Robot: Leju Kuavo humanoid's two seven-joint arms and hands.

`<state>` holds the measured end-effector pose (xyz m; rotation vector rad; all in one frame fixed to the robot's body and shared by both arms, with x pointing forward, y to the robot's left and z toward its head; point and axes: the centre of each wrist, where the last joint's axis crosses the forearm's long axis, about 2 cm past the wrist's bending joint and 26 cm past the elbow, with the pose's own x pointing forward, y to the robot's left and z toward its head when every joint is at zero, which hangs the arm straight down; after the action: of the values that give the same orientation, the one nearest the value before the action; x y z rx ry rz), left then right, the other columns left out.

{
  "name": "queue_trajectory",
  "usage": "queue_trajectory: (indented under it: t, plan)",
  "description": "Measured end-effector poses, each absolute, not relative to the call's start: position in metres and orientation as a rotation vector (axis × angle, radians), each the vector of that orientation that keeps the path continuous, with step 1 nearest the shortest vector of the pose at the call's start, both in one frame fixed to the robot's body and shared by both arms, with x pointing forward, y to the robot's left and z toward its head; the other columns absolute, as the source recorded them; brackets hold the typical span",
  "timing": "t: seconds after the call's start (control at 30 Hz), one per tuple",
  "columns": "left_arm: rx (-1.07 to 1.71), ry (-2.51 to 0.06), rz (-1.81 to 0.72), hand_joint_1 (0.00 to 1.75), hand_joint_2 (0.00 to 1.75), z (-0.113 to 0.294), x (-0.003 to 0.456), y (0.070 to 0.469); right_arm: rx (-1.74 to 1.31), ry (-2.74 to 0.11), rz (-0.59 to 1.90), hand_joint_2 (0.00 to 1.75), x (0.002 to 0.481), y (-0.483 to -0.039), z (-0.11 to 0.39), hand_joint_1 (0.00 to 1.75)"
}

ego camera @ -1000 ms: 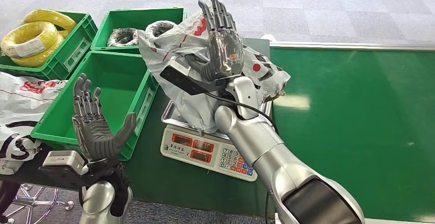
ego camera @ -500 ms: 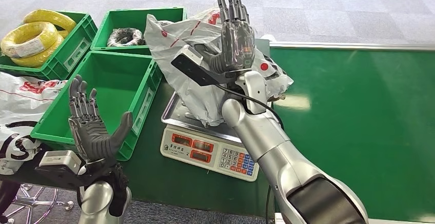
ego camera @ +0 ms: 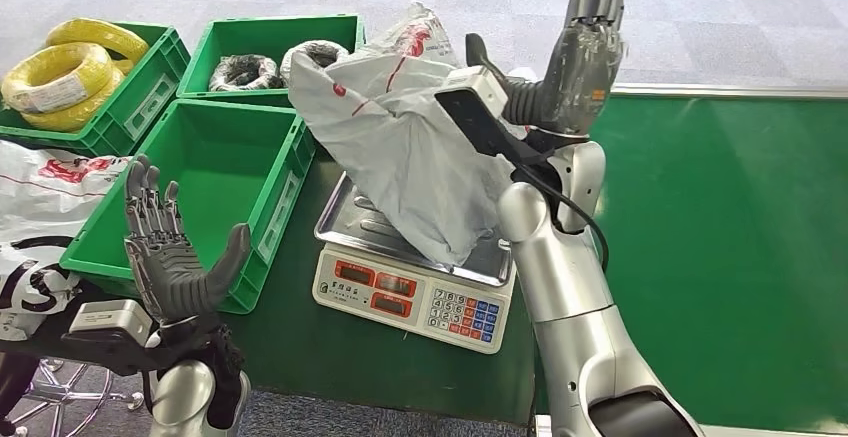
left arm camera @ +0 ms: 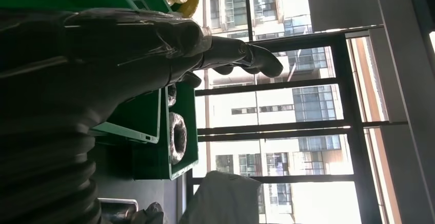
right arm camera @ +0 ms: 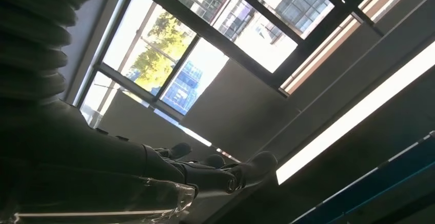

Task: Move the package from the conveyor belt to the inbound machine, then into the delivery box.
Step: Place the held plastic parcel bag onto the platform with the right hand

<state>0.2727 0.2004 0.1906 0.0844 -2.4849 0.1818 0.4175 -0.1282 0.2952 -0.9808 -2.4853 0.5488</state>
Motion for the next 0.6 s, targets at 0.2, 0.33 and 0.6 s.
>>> queue_trajectory:
  t: [0.2,0.33,0.6]
  plan:
    - [0.078,-2.483,0.189,0.0,1.75,0.19,0.272,0.2,-1.038,-2.51,0.305,0.0,0.402,-0.168,0.292,0.0]
    - [0.066,-2.485,0.182,0.0,1.75,0.19,0.273,0.199,-1.066,-2.53,0.184,0.0,0.388,-0.187,0.291,0.0]
    - [0.054,-2.483,0.158,0.0,1.75,0.188,0.272,0.197,-1.15,-2.569,0.047,0.0,0.368,-0.218,0.287,0.0]
